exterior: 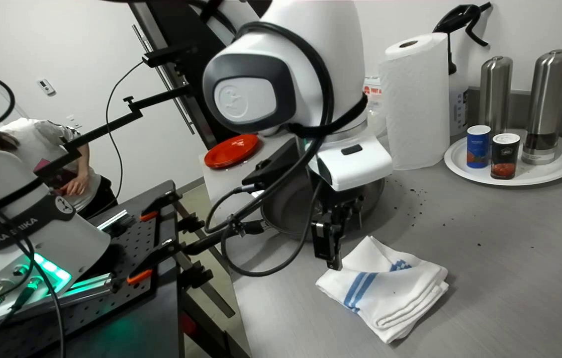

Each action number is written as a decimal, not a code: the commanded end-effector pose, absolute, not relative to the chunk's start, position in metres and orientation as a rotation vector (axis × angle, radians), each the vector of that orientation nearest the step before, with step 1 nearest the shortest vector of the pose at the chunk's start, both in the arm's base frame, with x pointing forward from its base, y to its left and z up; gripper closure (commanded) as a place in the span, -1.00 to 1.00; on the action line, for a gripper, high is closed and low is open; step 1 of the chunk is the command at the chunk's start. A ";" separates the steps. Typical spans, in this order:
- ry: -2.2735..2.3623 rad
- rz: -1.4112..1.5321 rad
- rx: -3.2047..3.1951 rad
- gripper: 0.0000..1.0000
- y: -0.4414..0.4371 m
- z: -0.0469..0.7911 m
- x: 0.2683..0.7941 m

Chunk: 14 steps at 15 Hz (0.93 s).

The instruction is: Use the towel to wipe the pan

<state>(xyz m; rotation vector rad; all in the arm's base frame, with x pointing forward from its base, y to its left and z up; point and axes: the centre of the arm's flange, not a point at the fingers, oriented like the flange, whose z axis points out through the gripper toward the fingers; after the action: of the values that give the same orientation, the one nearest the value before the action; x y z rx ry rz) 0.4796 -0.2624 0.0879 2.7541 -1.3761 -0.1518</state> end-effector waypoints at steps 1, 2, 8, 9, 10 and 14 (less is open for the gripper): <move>-1.411 -0.179 2.703 -1.00 -0.274 0.055 0.498; -1.409 -0.188 2.697 -1.00 -0.275 0.048 0.500; -1.385 -0.209 2.697 -1.00 -0.279 0.017 0.513; -1.380 -0.209 2.698 -1.00 -0.280 0.014 0.516; -1.375 -0.209 2.700 -0.54 -0.281 0.011 0.518; -1.375 -0.226 2.704 -0.06 -0.286 0.001 0.524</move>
<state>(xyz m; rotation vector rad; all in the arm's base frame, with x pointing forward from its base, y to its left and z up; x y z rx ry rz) 0.5105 -0.2790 0.0124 2.7096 -1.3528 -0.1998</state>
